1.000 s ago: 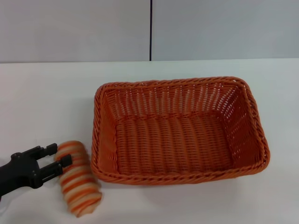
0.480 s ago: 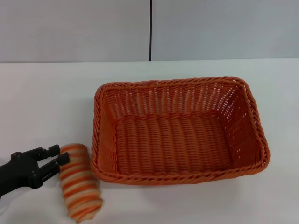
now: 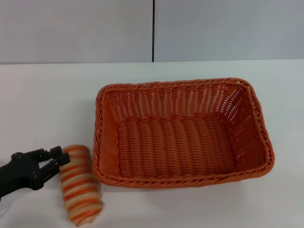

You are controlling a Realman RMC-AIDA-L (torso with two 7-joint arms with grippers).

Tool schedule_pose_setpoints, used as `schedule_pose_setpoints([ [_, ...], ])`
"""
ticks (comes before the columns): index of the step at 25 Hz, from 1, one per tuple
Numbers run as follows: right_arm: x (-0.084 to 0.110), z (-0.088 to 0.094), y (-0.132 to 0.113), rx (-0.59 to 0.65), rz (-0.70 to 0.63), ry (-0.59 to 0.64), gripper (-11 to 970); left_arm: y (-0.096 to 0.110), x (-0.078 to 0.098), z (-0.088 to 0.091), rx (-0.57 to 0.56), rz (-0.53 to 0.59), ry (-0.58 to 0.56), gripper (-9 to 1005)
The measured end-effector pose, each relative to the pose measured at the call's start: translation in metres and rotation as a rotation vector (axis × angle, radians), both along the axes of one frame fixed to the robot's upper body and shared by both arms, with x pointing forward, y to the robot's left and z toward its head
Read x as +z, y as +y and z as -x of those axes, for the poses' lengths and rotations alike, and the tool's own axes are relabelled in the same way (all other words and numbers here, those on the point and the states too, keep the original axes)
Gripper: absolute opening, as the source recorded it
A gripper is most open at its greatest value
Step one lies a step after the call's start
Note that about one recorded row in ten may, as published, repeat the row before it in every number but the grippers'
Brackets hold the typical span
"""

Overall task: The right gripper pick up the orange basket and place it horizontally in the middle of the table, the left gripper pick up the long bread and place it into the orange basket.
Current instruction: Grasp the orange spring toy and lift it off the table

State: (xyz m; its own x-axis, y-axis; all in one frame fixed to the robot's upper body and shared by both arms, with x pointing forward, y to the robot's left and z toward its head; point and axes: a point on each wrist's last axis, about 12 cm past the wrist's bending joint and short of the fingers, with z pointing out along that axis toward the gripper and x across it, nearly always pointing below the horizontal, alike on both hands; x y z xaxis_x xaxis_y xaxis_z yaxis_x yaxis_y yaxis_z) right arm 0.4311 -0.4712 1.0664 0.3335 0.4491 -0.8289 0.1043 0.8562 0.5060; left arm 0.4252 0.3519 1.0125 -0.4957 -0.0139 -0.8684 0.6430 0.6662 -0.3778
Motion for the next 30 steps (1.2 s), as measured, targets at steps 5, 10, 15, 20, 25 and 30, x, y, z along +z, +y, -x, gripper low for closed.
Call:
schedule_pose_setpoints([
  [5, -0.001, 0.0007, -0.0005, -0.005, -0.003, 0.005, 527, 0.0002, 0.0003, -0.0003, -0.001, 0.0, -0.001, 283],
  [10, -0.0022, 0.0015, -0.0004, -0.011, -0.012, 0.005, 527, -0.0002, 0.0003, -0.0002, -0.005, 0.0, -0.001, 265],
  [15, -0.0026, 0.002, -0.0005, -0.015, -0.016, 0.003, 526, -0.0006, 0.0002, 0.0, -0.011, -0.002, 0.0, 246],
  [20, -0.0032, 0.002, -0.0009, -0.018, -0.018, 0.008, 526, -0.0003, 0.0003, -0.0001, -0.011, -0.003, 0.0, 180],
  [25, -0.004, 0.0019, -0.0011, -0.022, -0.022, 0.013, 526, 0.0, 0.0006, -0.0003, -0.012, -0.004, -0.001, 143],
  [30, -0.004, 0.0016, -0.0011, -0.022, -0.022, 0.013, 526, 0.0003, 0.0009, -0.0006, -0.013, -0.004, -0.002, 106],
])
